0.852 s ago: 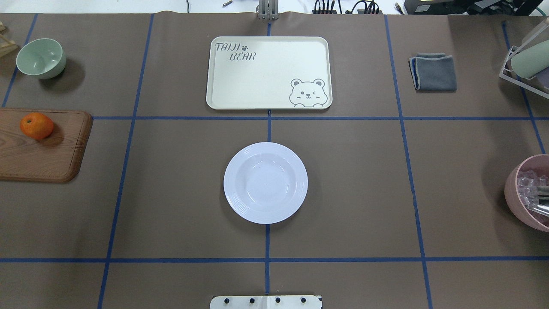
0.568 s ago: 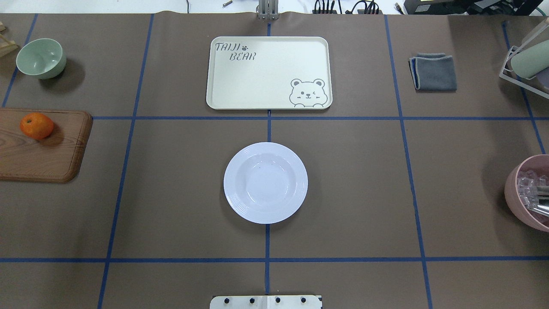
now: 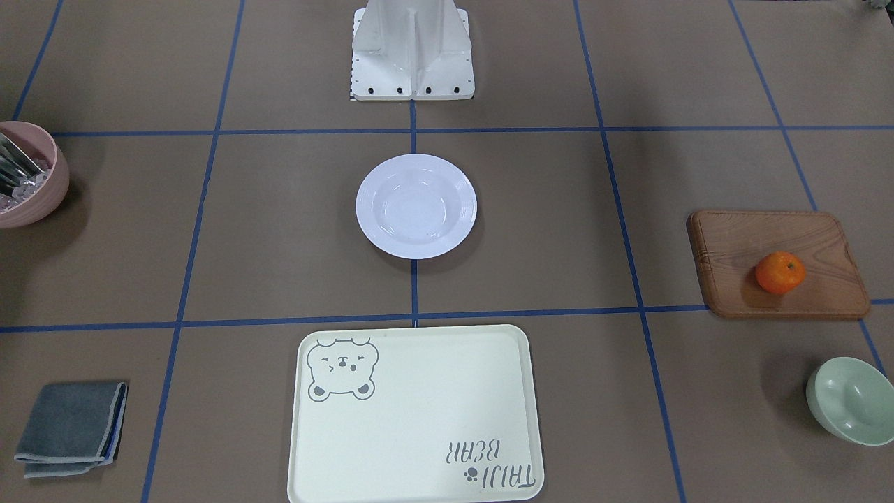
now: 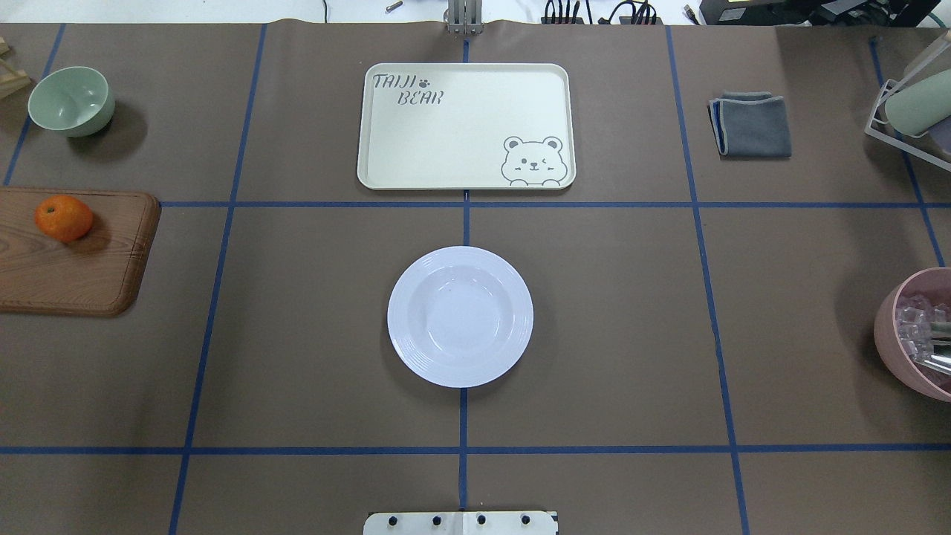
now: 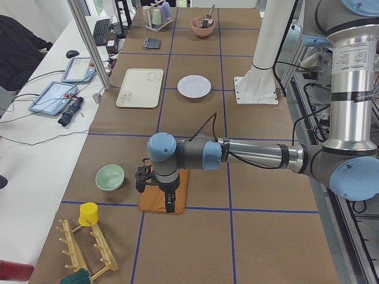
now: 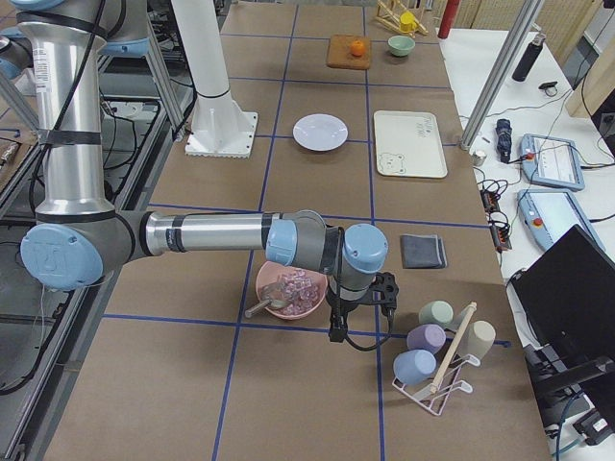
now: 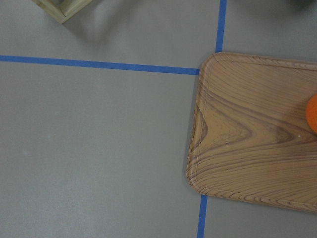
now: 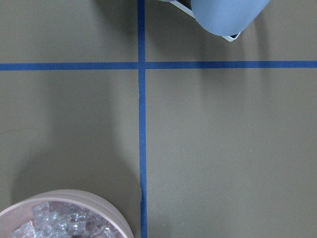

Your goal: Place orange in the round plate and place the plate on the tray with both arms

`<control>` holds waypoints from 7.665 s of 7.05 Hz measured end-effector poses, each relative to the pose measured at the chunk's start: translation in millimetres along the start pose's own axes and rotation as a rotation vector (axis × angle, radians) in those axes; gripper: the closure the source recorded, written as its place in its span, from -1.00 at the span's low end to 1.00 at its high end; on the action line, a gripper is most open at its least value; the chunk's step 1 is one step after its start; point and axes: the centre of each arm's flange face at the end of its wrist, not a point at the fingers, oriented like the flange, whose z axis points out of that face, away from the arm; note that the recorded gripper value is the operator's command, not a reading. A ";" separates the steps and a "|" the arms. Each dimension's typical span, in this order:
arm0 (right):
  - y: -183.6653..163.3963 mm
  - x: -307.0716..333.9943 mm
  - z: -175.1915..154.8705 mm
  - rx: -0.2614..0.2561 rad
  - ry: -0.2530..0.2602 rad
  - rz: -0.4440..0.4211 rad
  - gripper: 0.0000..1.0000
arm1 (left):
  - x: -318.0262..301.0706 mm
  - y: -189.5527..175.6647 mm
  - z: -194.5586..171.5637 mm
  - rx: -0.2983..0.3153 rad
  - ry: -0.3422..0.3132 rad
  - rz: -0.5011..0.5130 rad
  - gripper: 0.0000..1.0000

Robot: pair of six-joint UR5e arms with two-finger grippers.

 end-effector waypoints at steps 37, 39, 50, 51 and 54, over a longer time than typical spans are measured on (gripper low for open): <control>1.7 -19.0 -4.0 0.059 -0.085 0.067 -1.00 | 600.8 -28.6 -16.2 -0.087 0.169 -0.112 1.00; 1.7 -19.0 -3.9 0.059 -0.082 0.065 -1.00 | 689.3 32.2 -3.8 -0.105 0.168 -0.156 1.00; 0.8 -18.9 -3.8 0.058 -0.086 0.066 -1.00 | 805.8 110.9 100.7 -0.042 0.184 -0.134 -0.97; 0.5 -19.6 -4.5 0.059 -0.087 0.065 -1.00 | 805.3 112.8 92.9 -0.038 0.196 -0.126 -0.97; -6.1 -61.6 -16.3 0.073 -0.104 0.053 -1.00 | 753.1 69.7 38.2 0.052 0.236 -0.069 -0.97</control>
